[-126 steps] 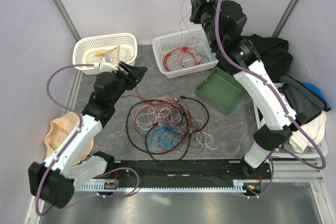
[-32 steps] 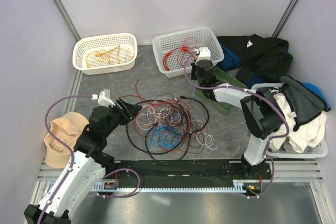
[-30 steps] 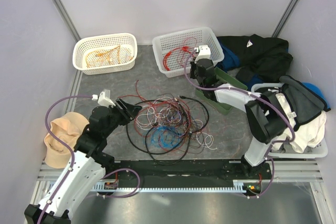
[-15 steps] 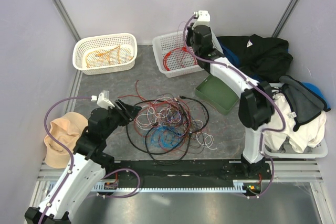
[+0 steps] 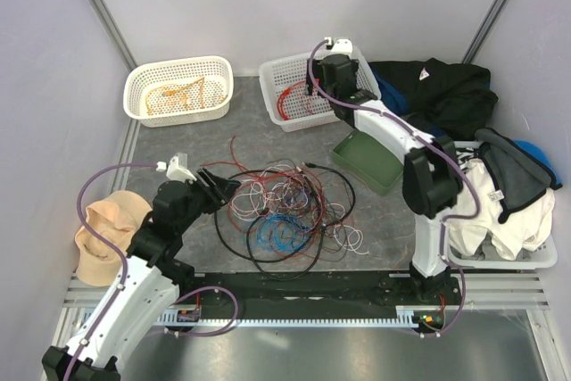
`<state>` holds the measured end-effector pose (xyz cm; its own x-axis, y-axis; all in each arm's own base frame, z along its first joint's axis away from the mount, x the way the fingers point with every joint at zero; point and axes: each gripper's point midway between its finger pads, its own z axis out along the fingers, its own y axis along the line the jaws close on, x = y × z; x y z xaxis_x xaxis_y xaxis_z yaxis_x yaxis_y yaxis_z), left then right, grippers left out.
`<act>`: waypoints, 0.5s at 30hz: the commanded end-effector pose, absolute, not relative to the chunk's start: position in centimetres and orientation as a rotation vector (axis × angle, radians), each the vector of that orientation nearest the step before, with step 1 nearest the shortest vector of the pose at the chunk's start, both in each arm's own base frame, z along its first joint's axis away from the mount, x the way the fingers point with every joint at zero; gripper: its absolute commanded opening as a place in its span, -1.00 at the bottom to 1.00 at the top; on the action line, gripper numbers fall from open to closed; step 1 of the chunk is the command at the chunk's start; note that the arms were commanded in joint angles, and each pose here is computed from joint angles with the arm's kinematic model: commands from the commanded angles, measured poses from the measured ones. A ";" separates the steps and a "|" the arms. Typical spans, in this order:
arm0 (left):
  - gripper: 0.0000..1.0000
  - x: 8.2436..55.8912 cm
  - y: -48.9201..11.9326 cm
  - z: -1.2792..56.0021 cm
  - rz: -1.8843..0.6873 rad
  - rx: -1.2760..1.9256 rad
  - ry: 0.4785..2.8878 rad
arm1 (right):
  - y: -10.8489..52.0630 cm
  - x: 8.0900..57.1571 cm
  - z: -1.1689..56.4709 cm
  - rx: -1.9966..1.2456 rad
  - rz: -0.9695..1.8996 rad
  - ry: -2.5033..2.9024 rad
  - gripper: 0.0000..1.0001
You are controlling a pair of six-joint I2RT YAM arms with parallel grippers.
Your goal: Untangle the cables
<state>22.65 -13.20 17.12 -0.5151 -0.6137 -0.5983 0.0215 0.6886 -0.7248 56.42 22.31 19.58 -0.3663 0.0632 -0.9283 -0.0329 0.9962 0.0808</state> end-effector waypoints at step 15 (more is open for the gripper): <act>0.16 23.8 -13.6 18.5 -0.789 -0.393 2.038 | 21.8 32.9 25.1 -0.060 0.561 1.749 0.94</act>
<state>23.67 -13.31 16.34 -0.5832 -0.5748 -0.5741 -0.0662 0.7379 -0.6716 34.70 22.84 29.74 -0.1854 0.3076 -0.9333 -0.3410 0.8706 0.3547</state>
